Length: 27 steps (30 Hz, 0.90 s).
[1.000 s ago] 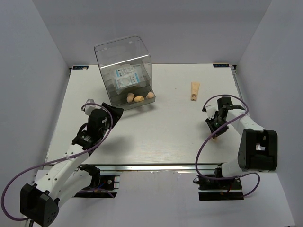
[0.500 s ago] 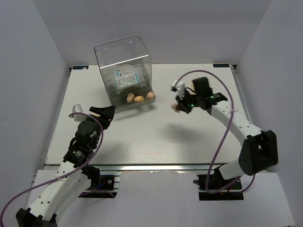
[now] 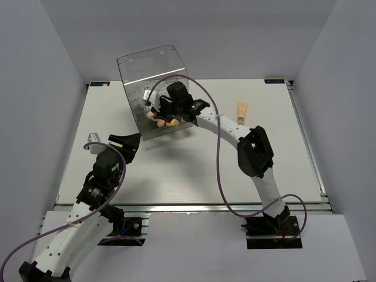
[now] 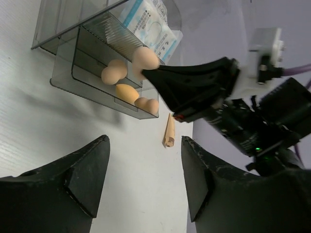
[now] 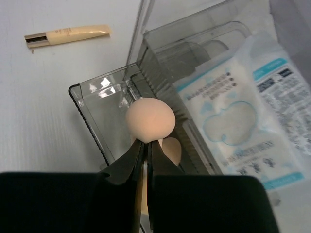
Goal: Organize the makeup
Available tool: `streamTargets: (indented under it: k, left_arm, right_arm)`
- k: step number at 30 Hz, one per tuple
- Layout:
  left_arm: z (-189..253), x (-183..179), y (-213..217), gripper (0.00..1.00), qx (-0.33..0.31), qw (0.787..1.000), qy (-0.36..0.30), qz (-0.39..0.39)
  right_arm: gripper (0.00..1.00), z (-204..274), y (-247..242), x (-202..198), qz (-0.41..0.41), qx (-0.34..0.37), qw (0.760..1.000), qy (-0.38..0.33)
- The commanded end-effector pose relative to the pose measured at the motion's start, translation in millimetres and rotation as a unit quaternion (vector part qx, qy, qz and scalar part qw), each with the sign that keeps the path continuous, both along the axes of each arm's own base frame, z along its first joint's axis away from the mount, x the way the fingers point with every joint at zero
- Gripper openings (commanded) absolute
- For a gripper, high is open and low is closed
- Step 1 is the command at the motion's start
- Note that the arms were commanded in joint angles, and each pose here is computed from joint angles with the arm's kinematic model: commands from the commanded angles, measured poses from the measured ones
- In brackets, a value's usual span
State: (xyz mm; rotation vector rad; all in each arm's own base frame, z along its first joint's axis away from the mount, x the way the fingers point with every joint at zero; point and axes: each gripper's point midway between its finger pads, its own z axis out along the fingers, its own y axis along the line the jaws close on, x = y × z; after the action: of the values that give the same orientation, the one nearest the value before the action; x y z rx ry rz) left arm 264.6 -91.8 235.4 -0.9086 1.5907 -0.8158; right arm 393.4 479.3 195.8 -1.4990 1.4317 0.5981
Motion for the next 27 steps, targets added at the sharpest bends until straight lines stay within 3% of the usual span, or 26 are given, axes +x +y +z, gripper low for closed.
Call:
streamTargets:
  k: [1,4,5,7,8,11,16,18,19,20,21,22,24,25,27]
  left_arm:
    - [5.9,0.2,-4.0,0.69,-0.009,1.0,-0.006,-0.01]
    - [-4.1,3.6,-14.8,0.55,-0.004,0.999,0.007,-0.034]
    - [-10.4,4.7,-18.2,0.32,-0.004,0.999,0.015,-0.041]
    - [-16.2,7.7,-28.1,0.14,-0.021,0.998,0.024,-0.057]
    - [-24.7,11.9,-33.3,0.08,-0.025,0.997,0.036,-0.062]
    - [-43.6,19.1,-48.3,0.04,-0.064,0.993,0.059,-0.077]
    - [-61.6,34.5,-57.4,0.0,-0.131,0.987,0.065,-0.063]
    - [-77.3,41.5,-57.9,0.0,-0.137,0.985,0.088,-0.047]
    - [-79.2,45.6,-58.1,0.0,-0.142,0.985,0.088,-0.041]
    - [-82.3,49.1,-59.7,0.0,-0.145,0.985,0.09,-0.039]
    - [-86.0,53.0,-60.4,0.0,-0.147,0.984,0.093,-0.035]
    - [-94.5,61.2,-62.7,0.0,-0.143,0.984,0.104,-0.029]
    - [-100.9,73.1,-63.5,0.0,-0.142,0.984,0.109,-0.014]
    - [-121.4,78.4,-63.6,0.0,-0.133,0.982,0.136,-0.002]
    - [-123.3,93.8,-63.9,0.0,-0.152,0.978,0.139,0.025]
  right_arm:
    - [0.05,18.1,21.5,3.8,-0.002,0.021,0.998,-0.052]
    - [0.13,10.9,30.7,8.8,-0.011,0.02,0.998,-0.059]
    - [0.23,9.3,31.8,10.5,-0.013,0.019,0.998,-0.059]
    - [0.35,6.8,33.7,13.6,-0.016,0.02,0.998,-0.06]
    - [0.47,6.4,33.3,14.1,-0.016,0.02,0.998,-0.06]
    - [0.56,6.6,34.8,11.4,-0.012,0.023,0.998,-0.056]
    - [0.59,25.6,28.5,1.5,-0.011,0.036,0.998,-0.049]
    - [0.56,34.3,16.4,0.8,-0.026,0.046,0.998,-0.035]
    - [0.52,62.1,5.7,-1.1,-0.036,0.067,0.996,-0.039]
    - [0.2,72.5,-9.9,7.6,-0.054,0.078,0.995,-0.033]
    - [0.0,70.0,-23.7,9.6,-0.076,0.075,0.994,-0.021]
    - [0.0,97.3,-39.3,3.7,-0.088,0.096,0.991,-0.021]
    - [0.0,79.5,-73.0,1.3,-0.092,0.094,0.991,-0.001]
    - [0.0,111.8,-94.3,-9.1,-0.104,0.129,0.986,-0.01]
    - [0.0,125.0,-126.0,-7.0,-0.132,0.16,0.978,-0.033]
